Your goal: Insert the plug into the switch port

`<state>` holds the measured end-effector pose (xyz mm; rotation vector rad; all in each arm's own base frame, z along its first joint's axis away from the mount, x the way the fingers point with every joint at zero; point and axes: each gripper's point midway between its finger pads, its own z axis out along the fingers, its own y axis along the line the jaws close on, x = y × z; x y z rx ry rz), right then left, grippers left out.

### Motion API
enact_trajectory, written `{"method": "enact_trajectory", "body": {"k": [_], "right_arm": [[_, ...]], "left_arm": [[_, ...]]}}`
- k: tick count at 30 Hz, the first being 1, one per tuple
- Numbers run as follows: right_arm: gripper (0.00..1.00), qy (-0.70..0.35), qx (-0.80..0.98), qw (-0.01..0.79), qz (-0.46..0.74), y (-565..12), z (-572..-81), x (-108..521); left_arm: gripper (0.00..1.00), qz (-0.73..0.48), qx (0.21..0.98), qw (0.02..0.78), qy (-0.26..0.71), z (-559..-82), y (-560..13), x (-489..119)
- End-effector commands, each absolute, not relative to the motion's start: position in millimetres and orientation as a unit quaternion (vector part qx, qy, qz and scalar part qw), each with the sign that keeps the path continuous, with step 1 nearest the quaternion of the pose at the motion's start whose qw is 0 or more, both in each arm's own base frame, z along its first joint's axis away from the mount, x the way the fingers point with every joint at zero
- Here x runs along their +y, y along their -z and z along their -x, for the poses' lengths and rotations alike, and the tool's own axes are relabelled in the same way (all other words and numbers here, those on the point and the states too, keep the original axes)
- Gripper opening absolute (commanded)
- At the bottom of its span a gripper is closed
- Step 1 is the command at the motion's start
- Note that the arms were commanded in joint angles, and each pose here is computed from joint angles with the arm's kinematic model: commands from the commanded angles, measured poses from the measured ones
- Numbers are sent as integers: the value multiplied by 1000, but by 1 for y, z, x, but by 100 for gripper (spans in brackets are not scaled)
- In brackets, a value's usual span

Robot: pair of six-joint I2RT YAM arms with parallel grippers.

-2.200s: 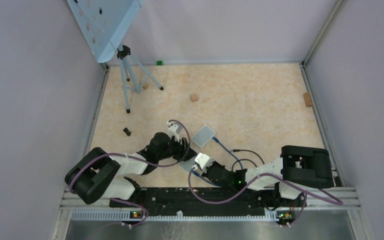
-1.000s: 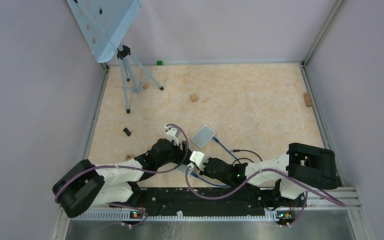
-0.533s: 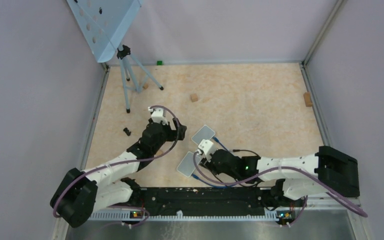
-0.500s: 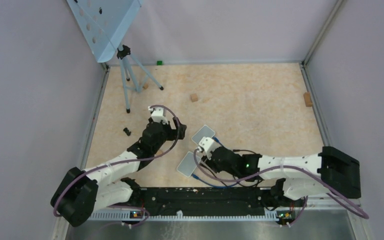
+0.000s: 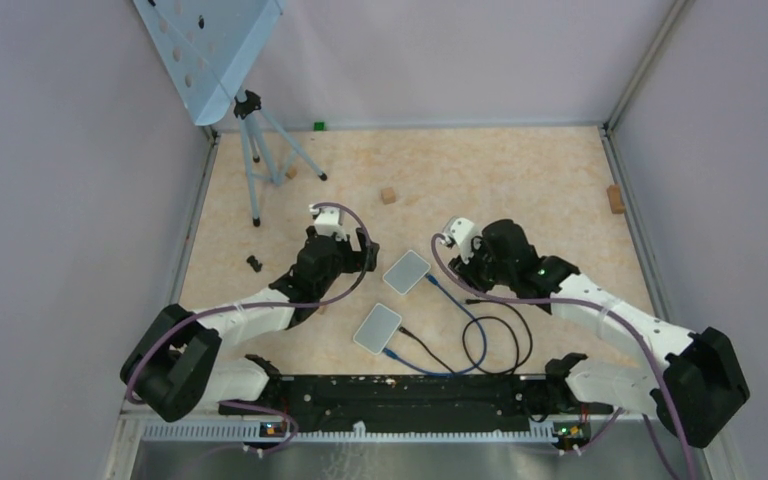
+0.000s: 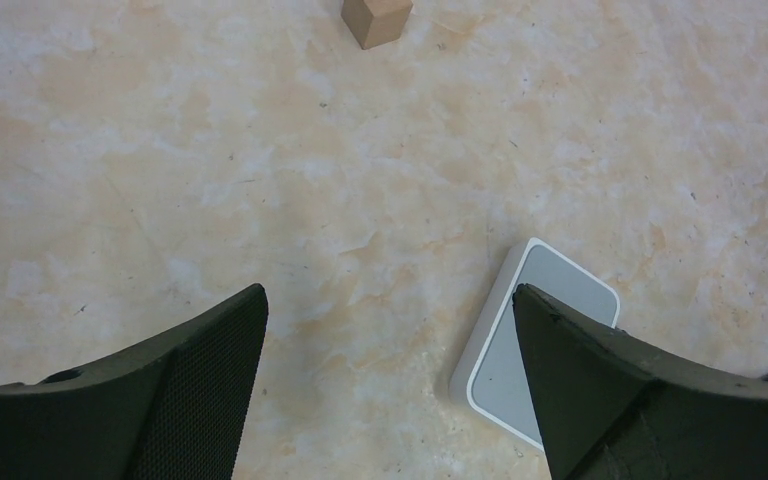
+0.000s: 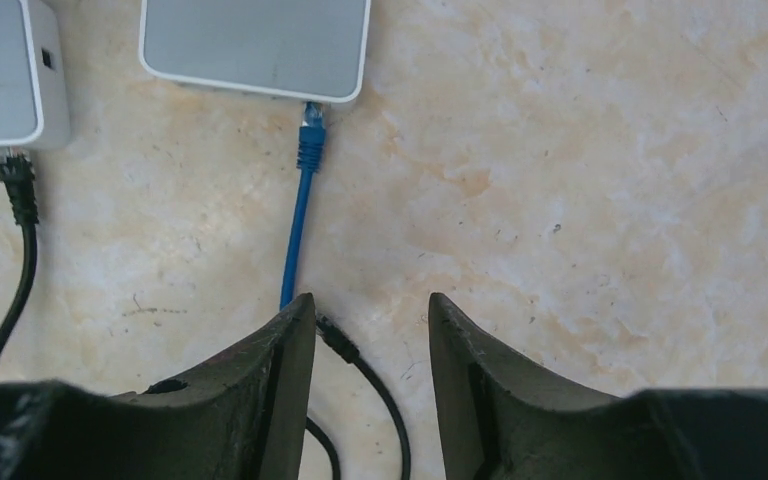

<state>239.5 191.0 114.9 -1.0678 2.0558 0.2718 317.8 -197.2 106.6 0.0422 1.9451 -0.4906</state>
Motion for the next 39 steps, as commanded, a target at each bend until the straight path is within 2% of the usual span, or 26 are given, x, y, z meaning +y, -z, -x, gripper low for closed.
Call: {"method": "enact_trajectory", "body": {"k": [1, 5, 9, 18, 23, 27, 31, 35, 39], "right_arm": [[45, -139, 743, 360, 547, -95, -226, 201], [46, -174, 701, 307, 620, -73, -205, 205], [46, -148, 689, 264, 658, -54, -201, 191], [45, -102, 679, 221, 693, -39, -210, 172], [42, -85, 686, 165, 704, -18, -212, 155], [39, -88, 686, 156, 705, -9, -216, 155], [25, -112, 687, 132, 705, -1, -208, 157], [0, -169, 690, 133, 691, -1, -202, 174], [0, -178, 703, 221, 652, -26, -223, 199]], "left_arm": [[96, -21, 796, 567, 212, -326, -128, -198], [97, -22, 797, 569, 198, -327, -127, -194], [97, -20, 802, 566, 191, -329, -122, -193], [97, -26, 809, 557, 188, -331, -116, -196], [97, -28, 809, 556, 187, -331, -115, -196], [97, -32, 811, 553, 188, -331, -113, -198], [97, -33, 814, 550, 185, -332, -110, -199], [97, -34, 814, 549, 185, -332, -111, -199], [97, -32, 814, 551, 182, -332, -113, -198]]}}
